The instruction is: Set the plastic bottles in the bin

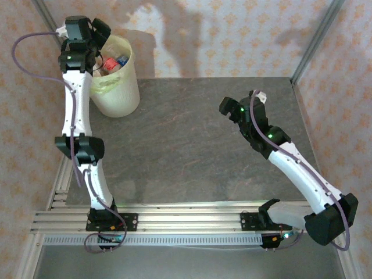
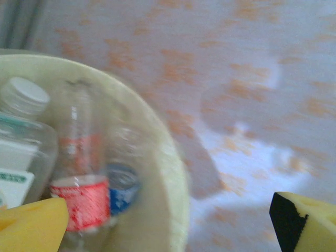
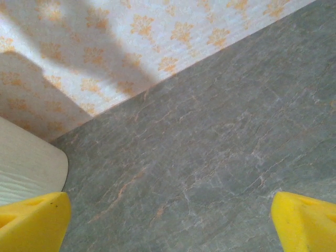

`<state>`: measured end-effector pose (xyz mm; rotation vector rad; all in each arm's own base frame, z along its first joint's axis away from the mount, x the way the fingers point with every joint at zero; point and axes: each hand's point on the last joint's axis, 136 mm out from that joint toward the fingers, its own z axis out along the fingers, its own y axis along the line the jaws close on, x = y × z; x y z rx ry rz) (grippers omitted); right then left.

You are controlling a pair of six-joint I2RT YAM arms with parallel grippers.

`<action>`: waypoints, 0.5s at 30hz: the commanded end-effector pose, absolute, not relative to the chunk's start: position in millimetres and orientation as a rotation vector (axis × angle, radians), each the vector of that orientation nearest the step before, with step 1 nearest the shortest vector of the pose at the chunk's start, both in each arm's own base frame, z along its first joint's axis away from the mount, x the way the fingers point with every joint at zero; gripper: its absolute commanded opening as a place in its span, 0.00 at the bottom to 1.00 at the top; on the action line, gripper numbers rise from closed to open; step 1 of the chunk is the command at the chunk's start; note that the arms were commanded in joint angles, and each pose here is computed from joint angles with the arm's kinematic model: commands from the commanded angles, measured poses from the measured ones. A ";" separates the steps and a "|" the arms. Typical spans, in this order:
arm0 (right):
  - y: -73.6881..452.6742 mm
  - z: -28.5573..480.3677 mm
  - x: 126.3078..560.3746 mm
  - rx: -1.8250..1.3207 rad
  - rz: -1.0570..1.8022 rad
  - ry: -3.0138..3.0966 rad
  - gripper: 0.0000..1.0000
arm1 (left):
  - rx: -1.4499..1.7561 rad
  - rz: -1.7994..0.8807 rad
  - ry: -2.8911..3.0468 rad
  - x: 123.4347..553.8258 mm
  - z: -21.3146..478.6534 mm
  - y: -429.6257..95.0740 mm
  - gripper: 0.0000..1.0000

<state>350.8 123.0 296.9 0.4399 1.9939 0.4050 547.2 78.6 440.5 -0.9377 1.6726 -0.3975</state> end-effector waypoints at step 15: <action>-31.1 260.7 308.2 0.596 -0.346 1.729 0.99 | -0.492 -0.332 1.632 384.6 362.5 16.7 1.00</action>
